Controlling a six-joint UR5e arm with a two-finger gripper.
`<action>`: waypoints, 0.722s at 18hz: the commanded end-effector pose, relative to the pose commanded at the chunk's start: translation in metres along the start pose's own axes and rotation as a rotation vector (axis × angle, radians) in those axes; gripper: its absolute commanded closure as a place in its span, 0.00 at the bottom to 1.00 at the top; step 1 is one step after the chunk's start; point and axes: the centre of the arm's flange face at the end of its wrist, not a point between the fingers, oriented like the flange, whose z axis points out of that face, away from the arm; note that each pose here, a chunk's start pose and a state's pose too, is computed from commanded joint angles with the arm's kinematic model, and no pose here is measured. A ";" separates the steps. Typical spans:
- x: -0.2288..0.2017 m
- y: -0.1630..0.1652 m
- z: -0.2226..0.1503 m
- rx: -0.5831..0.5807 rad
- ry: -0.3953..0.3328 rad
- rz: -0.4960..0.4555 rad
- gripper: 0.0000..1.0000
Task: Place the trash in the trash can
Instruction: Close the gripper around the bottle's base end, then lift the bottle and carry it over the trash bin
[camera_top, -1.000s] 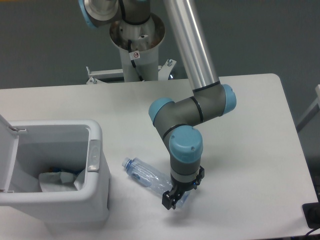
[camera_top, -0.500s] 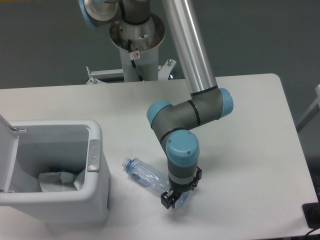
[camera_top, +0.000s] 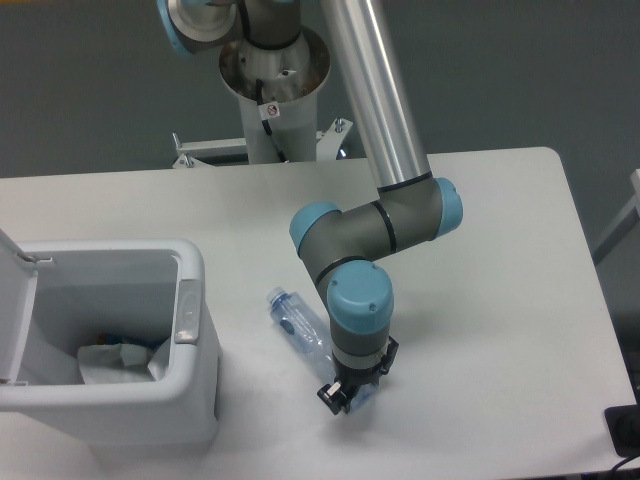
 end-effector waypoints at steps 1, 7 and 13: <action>0.000 0.000 0.000 0.001 0.000 0.000 0.37; 0.002 -0.004 -0.015 0.026 0.009 0.002 0.38; 0.010 -0.038 -0.120 0.193 0.102 -0.001 0.38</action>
